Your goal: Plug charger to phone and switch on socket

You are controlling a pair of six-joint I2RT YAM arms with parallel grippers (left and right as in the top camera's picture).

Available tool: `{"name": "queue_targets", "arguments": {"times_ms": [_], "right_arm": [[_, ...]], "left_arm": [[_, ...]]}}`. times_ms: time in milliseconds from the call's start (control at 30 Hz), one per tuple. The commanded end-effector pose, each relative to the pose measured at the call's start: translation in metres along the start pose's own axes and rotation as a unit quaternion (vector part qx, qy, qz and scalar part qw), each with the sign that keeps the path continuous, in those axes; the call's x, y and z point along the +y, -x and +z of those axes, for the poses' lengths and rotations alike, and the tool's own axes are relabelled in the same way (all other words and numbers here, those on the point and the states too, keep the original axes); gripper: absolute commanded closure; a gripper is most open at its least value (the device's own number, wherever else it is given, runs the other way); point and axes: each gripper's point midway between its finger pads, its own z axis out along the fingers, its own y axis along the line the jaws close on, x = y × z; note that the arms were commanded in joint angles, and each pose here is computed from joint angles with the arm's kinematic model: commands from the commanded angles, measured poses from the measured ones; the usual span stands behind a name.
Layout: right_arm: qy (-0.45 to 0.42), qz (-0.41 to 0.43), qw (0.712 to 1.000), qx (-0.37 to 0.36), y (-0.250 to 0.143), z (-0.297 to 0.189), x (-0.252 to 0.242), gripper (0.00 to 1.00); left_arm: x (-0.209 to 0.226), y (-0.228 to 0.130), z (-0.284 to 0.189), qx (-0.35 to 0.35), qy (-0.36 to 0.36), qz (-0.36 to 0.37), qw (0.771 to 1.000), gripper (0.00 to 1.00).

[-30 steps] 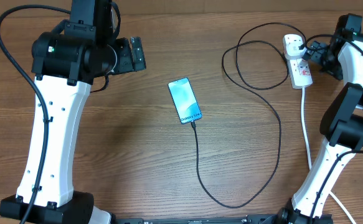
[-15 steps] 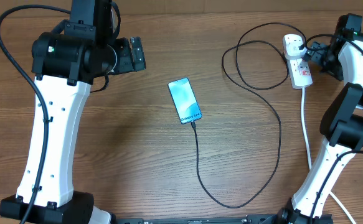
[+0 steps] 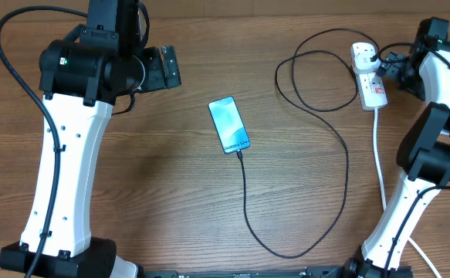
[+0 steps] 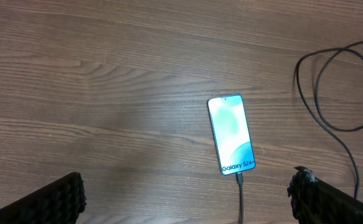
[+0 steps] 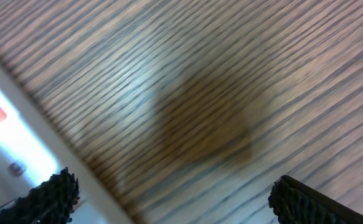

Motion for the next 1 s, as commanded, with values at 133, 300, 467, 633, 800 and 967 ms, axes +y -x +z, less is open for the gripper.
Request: {"name": "queue_targets", "arguments": {"times_ms": [133,300,467,633,800,967], "right_arm": [[-0.016,-0.014,0.999,0.044,-0.025,0.030,-0.003,0.00],[-0.011,0.018,1.000,0.019,-0.010,-0.003,-0.005,0.00],[0.009,0.037,0.997,-0.062,0.029,-0.084,-0.014,0.00],[0.030,0.080,0.987,-0.139,0.049,-0.181,-0.031,0.00],[0.061,0.105,0.975,-0.184,0.036,-0.273,-0.042,0.00],[0.127,0.101,0.969,-0.189,-0.009,-0.351,-0.033,0.00]], "left_arm": [[-0.001,0.000,0.000,-0.002,0.004,0.014,1.000,0.01],[0.000,0.000,0.000,-0.001,0.005,0.014,1.000,0.00],[0.000,0.000,0.000,-0.001,0.005,0.014,1.000,0.00],[-0.001,-0.001,0.000,0.000,0.005,0.014,1.000,0.00],[0.000,-0.001,0.000,0.001,0.005,0.014,1.000,0.00],[0.000,-0.001,0.000,0.001,0.005,0.014,1.000,0.00]]}}
